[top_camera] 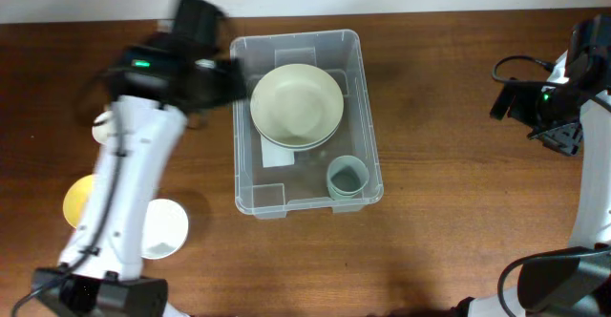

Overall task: Pack container
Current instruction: 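Place the grey cup into the mint-green cup in the bin, then move the left gripper to the white cup and grasp its rim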

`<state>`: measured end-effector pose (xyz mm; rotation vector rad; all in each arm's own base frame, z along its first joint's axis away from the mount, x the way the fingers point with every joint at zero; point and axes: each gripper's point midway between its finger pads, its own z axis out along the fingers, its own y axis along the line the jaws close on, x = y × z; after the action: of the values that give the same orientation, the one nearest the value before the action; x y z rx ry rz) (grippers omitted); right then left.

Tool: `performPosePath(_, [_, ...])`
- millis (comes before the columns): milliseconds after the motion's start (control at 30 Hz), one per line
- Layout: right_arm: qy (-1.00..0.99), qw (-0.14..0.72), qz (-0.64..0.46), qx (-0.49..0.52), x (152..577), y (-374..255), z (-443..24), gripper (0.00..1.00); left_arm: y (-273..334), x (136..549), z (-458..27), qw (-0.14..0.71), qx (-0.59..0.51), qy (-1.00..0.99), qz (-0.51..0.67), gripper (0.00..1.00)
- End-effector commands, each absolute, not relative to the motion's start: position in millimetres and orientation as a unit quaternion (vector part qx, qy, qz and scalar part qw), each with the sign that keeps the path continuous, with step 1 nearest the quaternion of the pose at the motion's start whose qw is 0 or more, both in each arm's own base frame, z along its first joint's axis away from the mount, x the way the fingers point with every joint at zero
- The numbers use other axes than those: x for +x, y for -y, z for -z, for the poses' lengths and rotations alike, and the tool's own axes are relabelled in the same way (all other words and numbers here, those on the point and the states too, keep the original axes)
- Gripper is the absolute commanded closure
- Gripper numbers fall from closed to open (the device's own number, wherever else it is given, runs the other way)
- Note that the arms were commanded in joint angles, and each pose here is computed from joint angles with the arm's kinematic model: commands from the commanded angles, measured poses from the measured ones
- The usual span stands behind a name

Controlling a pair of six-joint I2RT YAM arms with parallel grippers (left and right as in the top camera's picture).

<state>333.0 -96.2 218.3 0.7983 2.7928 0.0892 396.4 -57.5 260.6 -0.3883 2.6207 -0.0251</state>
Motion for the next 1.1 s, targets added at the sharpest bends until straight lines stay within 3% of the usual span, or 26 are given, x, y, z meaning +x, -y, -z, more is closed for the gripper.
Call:
performPosePath(0, [-0.955,0.113,-0.023,0.274,331,100,-215,0.01,-24,406,-250,0.233,-0.213,-0.948,-0.039,0.01])
performPosePath(233, [-0.955,0.113,-0.023,0.274,331,100,-215,0.01,-110,425,-169,0.148,-0.28,-0.945,-0.075,0.01])
performPosePath(500, [-0.955,0.113,-0.023,0.274,331,100,-215,0.01,-132,437,-77,0.067,-0.3,-0.949,-0.064,0.02])
performPosePath(567, [-0.955,0.113,-0.023,0.274,331,100,-215,0.01,-132,436,-63,0.053,-0.295,-0.952,-0.065,0.09])
performPosePath(733, [-0.955,0.113,-0.023,0.274,331,100,-215,0.01,-132,437,-61,0.052,-0.294,-0.952,-0.065,0.4])
performPosePath(800, [-0.955,0.113,-0.023,0.273,331,100,-215,0.01,-132,437,-61,0.052,-0.294,-0.952,-0.065,0.55])
performPosePath(867, [-0.955,0.113,-0.023,0.272,331,100,-215,0.01,-132,437,-61,0.051,-0.294,-0.952,-0.065,0.8])
performPosePath(933, [-0.955,0.113,-0.023,0.272,331,100,-215,0.01,-132,436,-61,0.051,-0.294,-0.952,-0.065,0.97])
performPosePath(1067, [-0.955,0.113,-0.023,0.272,331,100,-215,0.01,-131,436,-61,0.049,-0.294,-0.952,-0.065,1.0])
